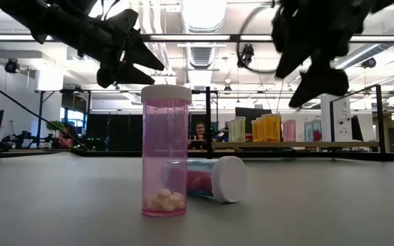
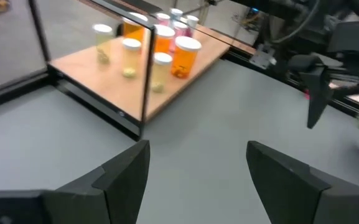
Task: Pick and place medicine bottles onto shelf by color
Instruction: Put the blue medicine bottle on the shelf aligned with the other blue medicine bottle
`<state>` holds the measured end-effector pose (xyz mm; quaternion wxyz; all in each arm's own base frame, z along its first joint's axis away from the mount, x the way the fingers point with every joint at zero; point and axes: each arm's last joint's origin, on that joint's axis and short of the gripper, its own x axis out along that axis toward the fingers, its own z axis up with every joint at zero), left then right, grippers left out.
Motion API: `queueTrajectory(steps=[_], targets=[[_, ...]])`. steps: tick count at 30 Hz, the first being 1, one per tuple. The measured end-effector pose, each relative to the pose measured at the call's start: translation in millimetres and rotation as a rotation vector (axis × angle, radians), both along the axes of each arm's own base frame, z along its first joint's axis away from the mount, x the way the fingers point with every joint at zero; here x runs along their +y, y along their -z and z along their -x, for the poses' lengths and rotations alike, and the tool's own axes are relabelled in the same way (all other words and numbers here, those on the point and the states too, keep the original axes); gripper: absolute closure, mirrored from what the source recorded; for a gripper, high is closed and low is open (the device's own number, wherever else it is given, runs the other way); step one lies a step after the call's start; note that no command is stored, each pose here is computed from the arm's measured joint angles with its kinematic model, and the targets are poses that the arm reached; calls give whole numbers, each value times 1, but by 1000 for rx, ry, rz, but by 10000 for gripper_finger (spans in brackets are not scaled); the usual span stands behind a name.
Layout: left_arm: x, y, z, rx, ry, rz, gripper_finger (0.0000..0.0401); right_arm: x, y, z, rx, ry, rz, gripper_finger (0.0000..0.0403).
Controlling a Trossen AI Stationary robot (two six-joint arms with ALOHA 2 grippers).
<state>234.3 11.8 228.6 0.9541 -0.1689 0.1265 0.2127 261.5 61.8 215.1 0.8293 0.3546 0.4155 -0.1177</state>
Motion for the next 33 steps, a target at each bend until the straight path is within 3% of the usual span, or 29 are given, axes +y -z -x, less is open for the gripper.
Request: queueTrajectory(steps=[5,7,16,21,28,33], targets=[[-4,0,-1,-3,124,53,150,35,-1,0,-1,-165,37,106],[-5,0,-1,-18,153,118,150,46,1,-2,10,-199,40,106],[-13,0,-2,-79,131,368,150,87,4,-24,19,-300,57,106],[-26,1,-1,-74,221,494,150,117,4,-35,-24,-351,173,106],[-48,0,1,-69,274,647,150,157,21,-43,-64,-311,383,106],[-61,0,4,-56,318,680,150,173,31,-54,-71,-247,401,106]])
